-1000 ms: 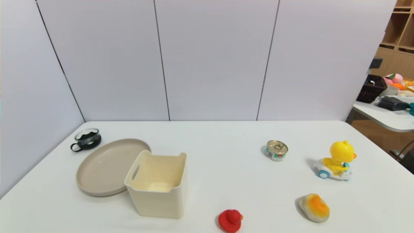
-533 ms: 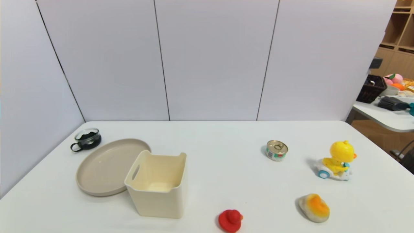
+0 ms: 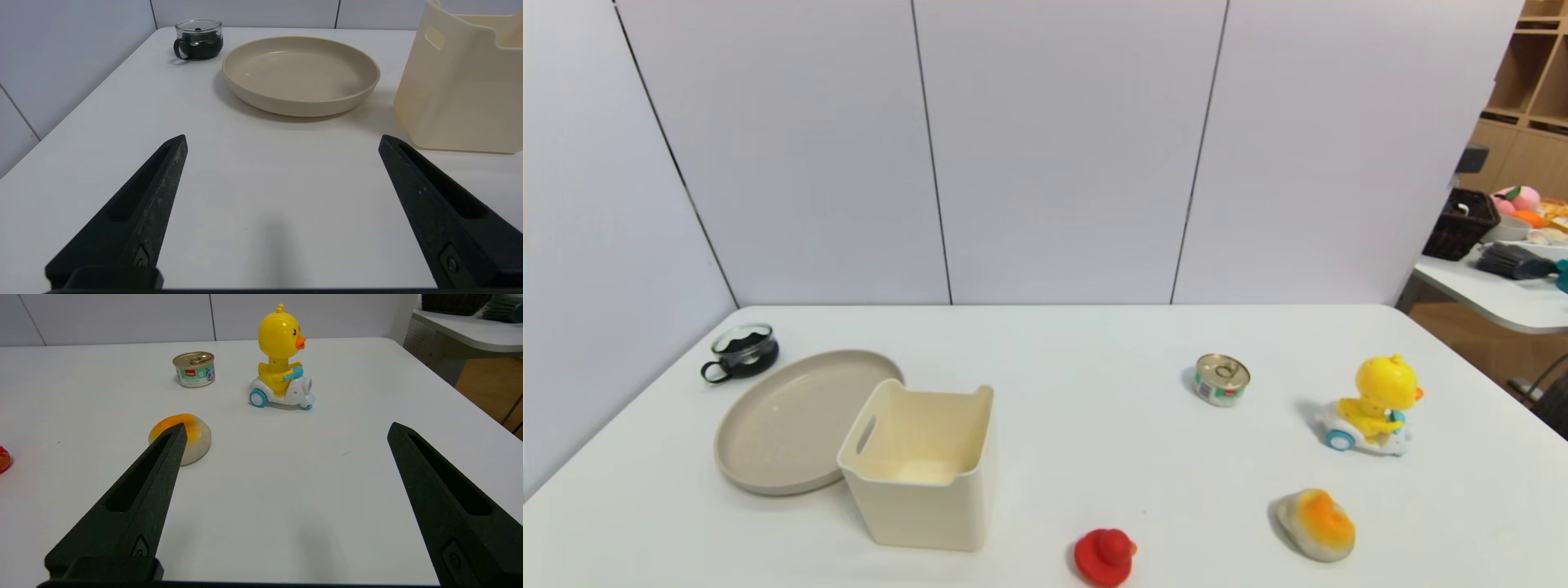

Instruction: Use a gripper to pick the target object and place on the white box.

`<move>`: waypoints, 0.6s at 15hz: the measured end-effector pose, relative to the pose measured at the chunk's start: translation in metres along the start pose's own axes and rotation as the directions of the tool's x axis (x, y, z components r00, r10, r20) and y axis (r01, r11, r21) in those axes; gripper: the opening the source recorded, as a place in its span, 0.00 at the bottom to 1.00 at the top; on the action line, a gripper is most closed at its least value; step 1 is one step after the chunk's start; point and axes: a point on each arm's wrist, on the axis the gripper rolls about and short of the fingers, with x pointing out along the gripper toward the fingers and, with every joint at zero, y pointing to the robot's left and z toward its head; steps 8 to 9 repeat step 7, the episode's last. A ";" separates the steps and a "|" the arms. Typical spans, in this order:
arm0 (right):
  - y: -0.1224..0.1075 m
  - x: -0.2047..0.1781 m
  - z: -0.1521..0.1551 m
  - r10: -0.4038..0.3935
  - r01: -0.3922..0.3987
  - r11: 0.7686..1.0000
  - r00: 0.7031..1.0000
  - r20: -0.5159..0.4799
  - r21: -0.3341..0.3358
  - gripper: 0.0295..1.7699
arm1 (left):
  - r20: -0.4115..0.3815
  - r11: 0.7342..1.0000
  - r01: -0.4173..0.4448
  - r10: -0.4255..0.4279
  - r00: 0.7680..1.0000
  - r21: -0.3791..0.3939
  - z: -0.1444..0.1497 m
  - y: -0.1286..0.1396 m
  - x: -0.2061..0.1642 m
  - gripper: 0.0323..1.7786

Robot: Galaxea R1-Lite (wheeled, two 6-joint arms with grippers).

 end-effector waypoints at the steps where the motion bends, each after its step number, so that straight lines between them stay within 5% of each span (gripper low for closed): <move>1: 0.000 0.000 0.000 0.000 0.000 1.000 1.000 0.000 0.000 0.96 | 0.000 1.000 0.000 0.000 1.000 0.000 0.000 0.000 0.000 0.95; 9: 0.000 0.000 0.000 0.003 -0.003 1.000 1.000 0.000 -0.002 0.96 | 0.000 1.000 0.000 0.000 1.000 0.000 0.000 0.000 0.000 0.95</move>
